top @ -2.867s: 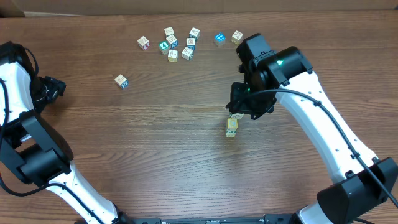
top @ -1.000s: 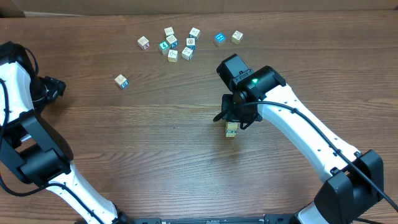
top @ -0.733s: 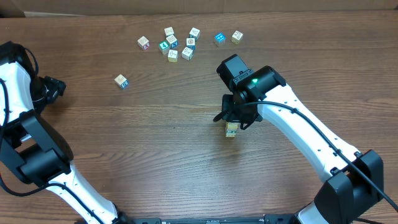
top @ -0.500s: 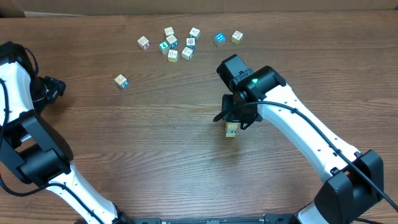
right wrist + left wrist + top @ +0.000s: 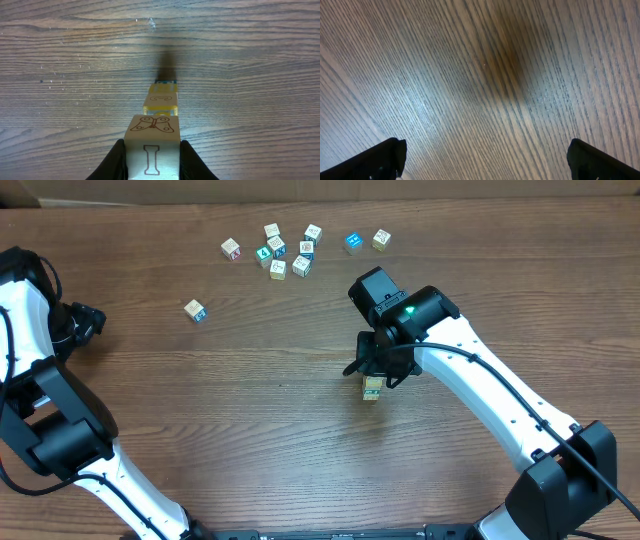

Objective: Form a tower
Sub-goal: 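Lower the cream I block toward the C block atop the stack, then hold the I block on the stack and align it with the right gripper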

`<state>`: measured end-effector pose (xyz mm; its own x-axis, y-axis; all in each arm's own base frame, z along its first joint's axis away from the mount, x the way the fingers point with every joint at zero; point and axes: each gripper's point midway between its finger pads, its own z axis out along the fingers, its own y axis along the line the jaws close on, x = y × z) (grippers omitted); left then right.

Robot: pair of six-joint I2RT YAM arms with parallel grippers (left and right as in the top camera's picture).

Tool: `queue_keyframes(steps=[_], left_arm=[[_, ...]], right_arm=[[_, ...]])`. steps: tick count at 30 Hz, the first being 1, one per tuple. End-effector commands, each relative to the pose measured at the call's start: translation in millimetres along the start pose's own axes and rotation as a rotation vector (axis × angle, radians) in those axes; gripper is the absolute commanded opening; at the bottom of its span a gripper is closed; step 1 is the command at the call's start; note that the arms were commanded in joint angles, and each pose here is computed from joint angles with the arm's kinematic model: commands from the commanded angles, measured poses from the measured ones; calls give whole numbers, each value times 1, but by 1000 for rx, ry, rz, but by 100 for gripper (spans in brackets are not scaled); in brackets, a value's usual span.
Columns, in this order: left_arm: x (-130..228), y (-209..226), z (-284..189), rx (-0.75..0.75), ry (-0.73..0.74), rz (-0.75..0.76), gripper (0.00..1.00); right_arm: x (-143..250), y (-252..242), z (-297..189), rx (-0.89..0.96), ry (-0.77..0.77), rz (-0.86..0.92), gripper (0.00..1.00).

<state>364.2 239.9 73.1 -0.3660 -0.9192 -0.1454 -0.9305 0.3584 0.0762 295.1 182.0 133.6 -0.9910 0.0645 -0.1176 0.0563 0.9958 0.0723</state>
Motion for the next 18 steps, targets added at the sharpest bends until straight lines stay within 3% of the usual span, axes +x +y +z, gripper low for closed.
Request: queue_keyframes(steps=[1, 18], left_arm=[[-1, -6, -2, 1, -15, 30, 100], [-1, -6, -2, 2, -16, 30, 100]], right_arm=[[2, 1, -1, -7, -1, 2, 4], [2, 2, -1, -8, -2, 2, 4]])
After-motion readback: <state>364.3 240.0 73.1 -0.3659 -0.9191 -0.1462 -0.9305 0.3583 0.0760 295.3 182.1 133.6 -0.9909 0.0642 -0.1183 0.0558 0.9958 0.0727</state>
